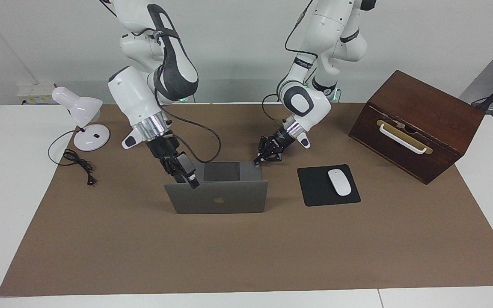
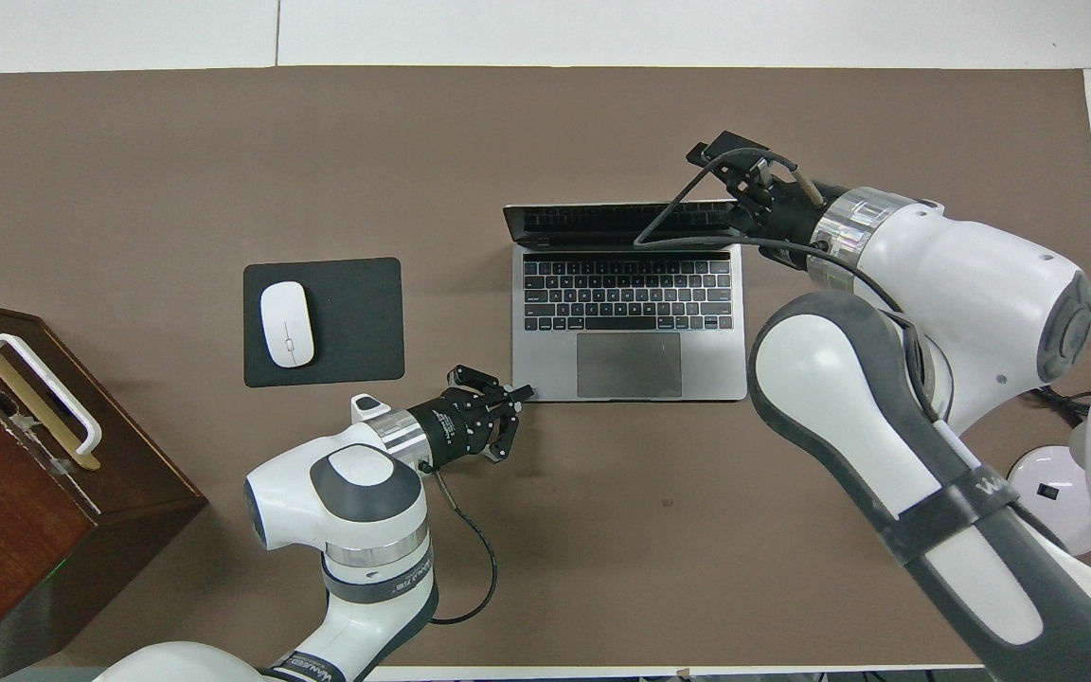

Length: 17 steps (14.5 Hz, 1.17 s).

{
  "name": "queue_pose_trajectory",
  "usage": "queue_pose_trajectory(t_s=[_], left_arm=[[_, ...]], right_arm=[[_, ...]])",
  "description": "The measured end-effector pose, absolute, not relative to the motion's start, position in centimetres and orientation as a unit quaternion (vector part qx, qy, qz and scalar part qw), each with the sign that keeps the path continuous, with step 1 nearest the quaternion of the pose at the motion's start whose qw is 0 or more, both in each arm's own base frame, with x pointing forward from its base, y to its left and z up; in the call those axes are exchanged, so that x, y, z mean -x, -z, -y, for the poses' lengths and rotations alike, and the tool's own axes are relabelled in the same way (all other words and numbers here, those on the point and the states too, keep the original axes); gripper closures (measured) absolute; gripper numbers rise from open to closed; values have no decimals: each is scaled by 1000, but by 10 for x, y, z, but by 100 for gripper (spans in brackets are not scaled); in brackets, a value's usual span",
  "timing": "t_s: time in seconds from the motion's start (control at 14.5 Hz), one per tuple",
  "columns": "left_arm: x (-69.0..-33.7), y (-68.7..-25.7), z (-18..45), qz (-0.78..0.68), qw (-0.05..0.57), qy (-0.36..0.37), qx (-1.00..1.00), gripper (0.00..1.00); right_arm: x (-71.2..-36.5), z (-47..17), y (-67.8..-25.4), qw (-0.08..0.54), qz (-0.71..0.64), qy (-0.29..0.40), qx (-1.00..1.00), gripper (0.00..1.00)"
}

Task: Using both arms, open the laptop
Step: 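Push the raised lid farther open with the right gripper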

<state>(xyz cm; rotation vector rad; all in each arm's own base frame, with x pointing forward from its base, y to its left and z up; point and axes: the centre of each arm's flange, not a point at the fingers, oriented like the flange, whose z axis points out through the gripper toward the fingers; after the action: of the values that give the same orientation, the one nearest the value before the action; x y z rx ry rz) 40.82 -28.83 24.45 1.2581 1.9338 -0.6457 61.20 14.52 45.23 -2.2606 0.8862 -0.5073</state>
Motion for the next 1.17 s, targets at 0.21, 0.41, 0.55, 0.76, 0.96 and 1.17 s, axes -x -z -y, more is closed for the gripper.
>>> queue_pose_trajectory(t_s=[0.21, 0.41, 0.55, 0.76, 0.96, 1.17], left_arm=[[-408, -245, 288, -752, 364, 251, -489, 99], [-408, -245, 288, -752, 364, 251, -489, 99], [-408, -245, 288, -752, 364, 251, -489, 99], [-408, -245, 288, -752, 364, 251, -489, 99], [-408, -245, 288, -752, 364, 251, -489, 99], [-409, -245, 289, -751, 365, 251, -490, 99]], right_arm=[[-620, -140, -454, 323, -337, 195, 863, 0], [-626, -138, -456, 322, -334, 193, 865, 0], [-629, -136, -459, 323, -333, 192, 865, 0], [-633, -132, -463, 322, -331, 196, 865, 0], [-634, -133, -465, 322, -328, 196, 866, 0], [-636, -135, -470, 326, -320, 176, 872, 0]])
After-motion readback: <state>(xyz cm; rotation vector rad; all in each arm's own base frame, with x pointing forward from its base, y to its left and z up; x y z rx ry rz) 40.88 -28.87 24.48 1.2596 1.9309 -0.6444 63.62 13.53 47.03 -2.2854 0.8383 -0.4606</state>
